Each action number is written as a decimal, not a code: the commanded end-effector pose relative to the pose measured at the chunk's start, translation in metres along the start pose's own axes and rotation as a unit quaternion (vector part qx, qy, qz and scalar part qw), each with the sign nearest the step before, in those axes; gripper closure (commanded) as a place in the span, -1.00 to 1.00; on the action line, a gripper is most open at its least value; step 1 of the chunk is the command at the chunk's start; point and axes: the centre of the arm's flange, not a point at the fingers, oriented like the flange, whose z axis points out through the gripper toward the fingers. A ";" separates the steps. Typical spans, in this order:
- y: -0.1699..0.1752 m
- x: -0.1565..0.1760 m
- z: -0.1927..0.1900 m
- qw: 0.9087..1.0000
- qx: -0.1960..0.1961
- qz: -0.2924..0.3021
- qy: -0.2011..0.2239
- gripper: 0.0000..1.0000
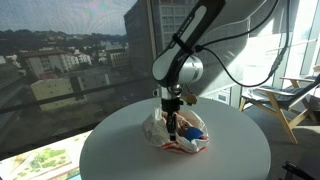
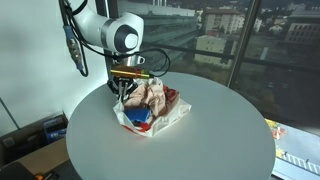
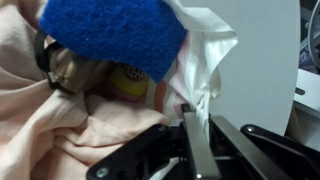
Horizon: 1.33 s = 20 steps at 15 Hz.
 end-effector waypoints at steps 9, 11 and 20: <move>0.008 -0.026 -0.085 0.991 -0.103 0.086 0.024 -1.00; 0.015 -0.035 -0.092 0.986 -0.123 0.111 0.027 -1.00; 0.035 -0.056 -0.088 0.974 -0.136 0.177 0.021 -1.00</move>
